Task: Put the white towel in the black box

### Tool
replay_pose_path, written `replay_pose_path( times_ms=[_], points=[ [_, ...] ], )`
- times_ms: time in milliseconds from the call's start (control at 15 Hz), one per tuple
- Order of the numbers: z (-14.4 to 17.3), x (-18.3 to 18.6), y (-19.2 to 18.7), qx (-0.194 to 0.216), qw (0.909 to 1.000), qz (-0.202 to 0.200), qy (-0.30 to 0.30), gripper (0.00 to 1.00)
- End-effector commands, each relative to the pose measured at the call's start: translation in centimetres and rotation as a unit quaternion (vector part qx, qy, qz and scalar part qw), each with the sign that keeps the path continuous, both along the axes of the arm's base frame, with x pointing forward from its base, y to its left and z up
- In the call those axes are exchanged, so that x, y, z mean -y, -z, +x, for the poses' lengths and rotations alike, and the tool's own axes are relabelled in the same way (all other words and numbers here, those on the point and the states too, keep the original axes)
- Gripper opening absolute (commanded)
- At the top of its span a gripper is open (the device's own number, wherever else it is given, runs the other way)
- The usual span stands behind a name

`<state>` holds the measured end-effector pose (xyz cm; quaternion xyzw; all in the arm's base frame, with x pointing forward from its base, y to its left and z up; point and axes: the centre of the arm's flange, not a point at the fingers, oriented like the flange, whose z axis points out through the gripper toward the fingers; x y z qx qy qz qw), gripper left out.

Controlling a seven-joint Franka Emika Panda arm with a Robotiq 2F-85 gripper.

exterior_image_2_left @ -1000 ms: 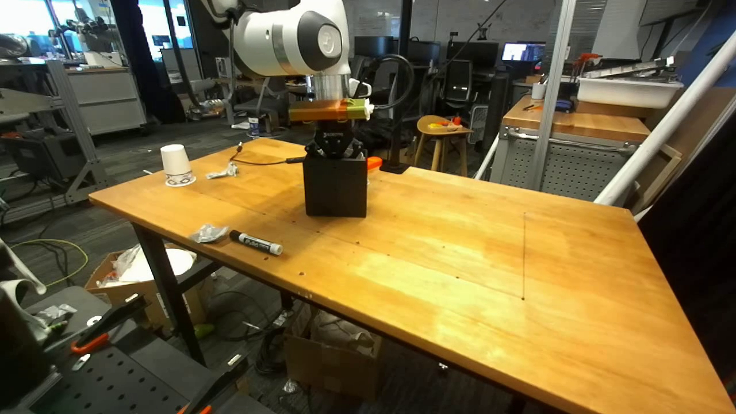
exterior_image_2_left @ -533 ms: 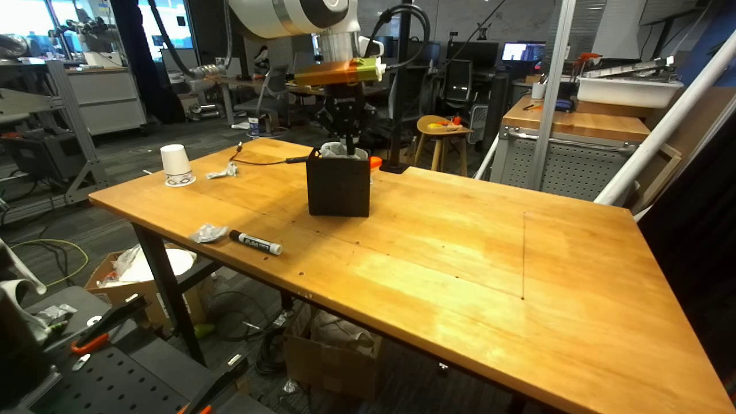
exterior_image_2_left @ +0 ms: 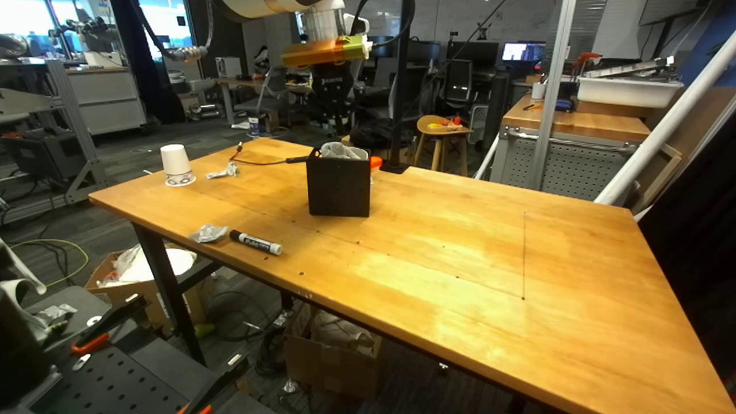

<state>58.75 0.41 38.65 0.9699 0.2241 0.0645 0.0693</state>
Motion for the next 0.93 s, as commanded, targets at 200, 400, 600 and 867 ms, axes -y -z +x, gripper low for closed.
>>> replay_pose_path(
  times_ms=[200,400,600,867],
  points=[
    [0.4,-2.2,0.6,-0.004,0.9998,0.011,-0.017,0.0],
    [0.8,-1.6,1.6,-0.014,0.9997,0.009,-0.016,0.0],
    [1.4,-1.0,2.5,-0.022,0.9997,0.007,-0.013,0.0],
    [2.6,-0.5,3.8,-0.031,0.9994,0.01,-0.01,0.0]
  ],
)
